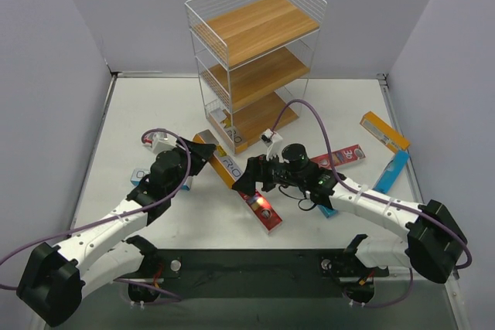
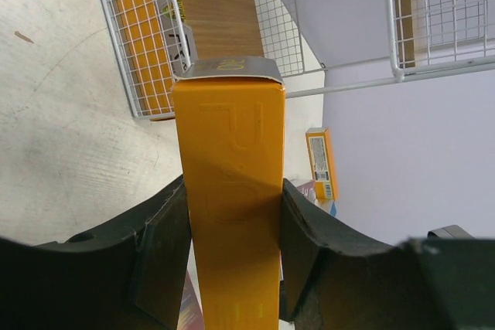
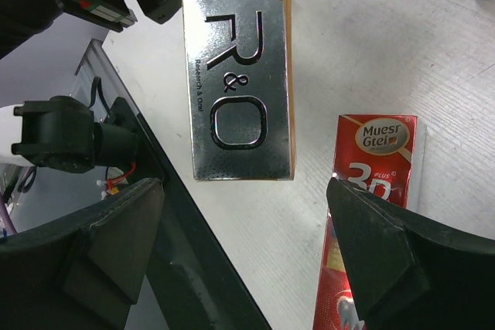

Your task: Place and organize the toothpastes onto the shelf

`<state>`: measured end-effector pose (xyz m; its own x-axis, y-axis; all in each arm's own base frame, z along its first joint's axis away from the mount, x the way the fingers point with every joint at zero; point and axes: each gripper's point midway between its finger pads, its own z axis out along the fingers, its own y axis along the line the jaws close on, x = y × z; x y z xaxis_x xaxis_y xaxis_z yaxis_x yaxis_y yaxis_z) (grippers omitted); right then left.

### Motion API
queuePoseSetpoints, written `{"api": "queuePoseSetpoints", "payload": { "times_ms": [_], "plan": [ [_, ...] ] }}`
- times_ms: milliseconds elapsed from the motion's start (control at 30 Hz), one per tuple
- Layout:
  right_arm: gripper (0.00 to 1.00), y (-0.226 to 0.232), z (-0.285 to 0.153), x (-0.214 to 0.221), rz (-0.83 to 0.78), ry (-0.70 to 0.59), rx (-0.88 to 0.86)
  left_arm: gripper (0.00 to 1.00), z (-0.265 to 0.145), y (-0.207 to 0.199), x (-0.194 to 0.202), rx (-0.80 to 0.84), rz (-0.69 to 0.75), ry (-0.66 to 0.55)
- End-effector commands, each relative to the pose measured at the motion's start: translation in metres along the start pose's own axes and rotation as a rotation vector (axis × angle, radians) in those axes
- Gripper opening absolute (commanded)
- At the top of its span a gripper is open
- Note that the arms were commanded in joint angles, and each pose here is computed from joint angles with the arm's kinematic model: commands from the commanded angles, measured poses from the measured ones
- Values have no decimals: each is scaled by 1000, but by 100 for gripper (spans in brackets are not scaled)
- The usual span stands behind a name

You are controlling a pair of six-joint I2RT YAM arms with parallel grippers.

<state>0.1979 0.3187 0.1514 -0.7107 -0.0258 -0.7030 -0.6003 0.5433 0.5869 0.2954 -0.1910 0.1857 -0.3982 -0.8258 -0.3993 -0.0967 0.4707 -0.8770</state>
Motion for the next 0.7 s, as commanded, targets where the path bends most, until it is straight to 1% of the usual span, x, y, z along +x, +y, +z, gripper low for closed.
{"api": "queuePoseSetpoints", "payload": {
  "times_ms": [0, 333, 667],
  "plan": [
    [90, 14, 6, -34, -49, -115, -27, 35, -3, -54, -18, 152, -66, -53],
    [88, 7, 14, -47, -96, -134, -2, 35, -10, -61, -26, 171, -48, -74],
    [75, 18, 20, -55, -103, -97, -111, 36, -13, -68, -29, 207, -23, -88]
  ]
}}
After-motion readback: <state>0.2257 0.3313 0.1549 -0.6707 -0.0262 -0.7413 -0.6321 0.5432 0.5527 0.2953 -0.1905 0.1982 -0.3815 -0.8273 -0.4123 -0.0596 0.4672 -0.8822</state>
